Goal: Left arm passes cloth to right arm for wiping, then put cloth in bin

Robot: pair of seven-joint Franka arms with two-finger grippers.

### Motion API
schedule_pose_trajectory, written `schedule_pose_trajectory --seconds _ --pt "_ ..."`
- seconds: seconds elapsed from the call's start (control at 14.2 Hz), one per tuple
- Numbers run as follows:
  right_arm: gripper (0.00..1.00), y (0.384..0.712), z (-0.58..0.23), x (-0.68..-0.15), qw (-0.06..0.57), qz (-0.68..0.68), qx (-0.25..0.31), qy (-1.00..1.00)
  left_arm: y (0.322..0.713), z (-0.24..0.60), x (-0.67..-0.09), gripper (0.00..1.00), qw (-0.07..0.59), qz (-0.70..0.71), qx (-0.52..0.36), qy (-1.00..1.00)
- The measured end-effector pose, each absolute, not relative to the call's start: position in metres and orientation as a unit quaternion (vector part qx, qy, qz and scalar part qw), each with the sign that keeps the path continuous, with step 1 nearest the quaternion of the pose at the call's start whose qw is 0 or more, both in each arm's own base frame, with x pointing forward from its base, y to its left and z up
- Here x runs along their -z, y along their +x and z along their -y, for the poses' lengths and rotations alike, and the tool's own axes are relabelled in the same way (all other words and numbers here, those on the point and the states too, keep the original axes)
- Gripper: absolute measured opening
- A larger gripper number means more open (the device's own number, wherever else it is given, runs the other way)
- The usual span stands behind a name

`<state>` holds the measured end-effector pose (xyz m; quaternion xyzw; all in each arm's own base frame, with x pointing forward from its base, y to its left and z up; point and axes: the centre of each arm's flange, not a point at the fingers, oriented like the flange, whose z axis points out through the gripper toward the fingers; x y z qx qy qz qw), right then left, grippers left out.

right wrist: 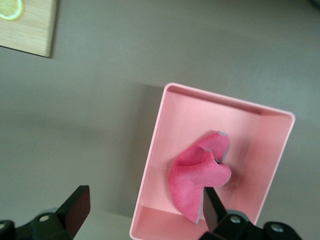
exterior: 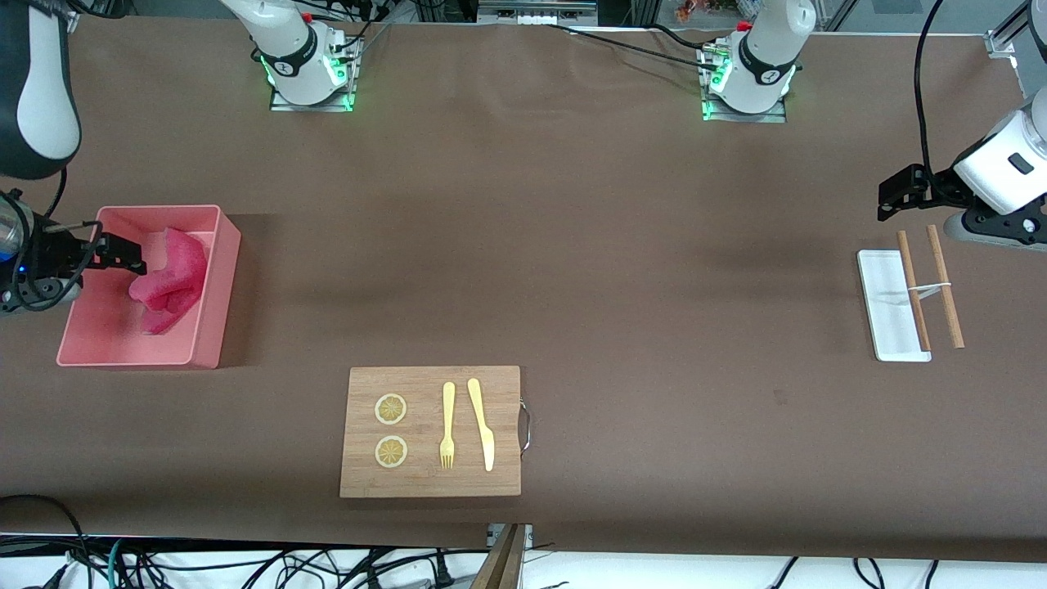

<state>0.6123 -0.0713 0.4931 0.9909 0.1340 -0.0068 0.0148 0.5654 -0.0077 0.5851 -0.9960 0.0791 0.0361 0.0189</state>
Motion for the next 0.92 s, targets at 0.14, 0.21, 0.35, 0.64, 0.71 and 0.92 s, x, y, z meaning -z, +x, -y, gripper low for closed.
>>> schedule_pose_trajectory --seconds 0.14,0.21,0.35,0.64,0.71,0.92 --pt "1.00 0.604 0.068 -0.524 0.022 -0.137 -0.014 0.990 0.565 0.008 -0.585 1.00 0.019 -0.079 -0.037 -0.996" --pt "1.00 0.598 0.068 -0.537 0.023 -0.137 -0.019 0.990 0.565 0.008 -0.585 1.00 0.019 -0.079 -0.037 -0.996" --pt "1.00 0.588 0.063 -0.555 0.023 -0.140 -0.019 0.990 0.565 0.008 -0.585 1.00 0.019 -0.079 -0.037 -0.996" --pt "1.00 0.566 0.032 -0.587 0.017 -0.108 0.010 0.994 0.565 0.008 -0.585 1.00 0.019 -0.079 -0.038 -0.996" --pt "1.00 0.561 0.022 -0.598 0.023 -0.096 0.017 0.995 0.565 0.008 -0.585 1.00 0.019 -0.080 -0.039 -0.996" --pt "1.00 0.548 -0.008 -0.615 0.034 -0.052 0.041 0.997 0.565 0.011 -0.585 1.00 0.019 -0.082 -0.039 -0.996"
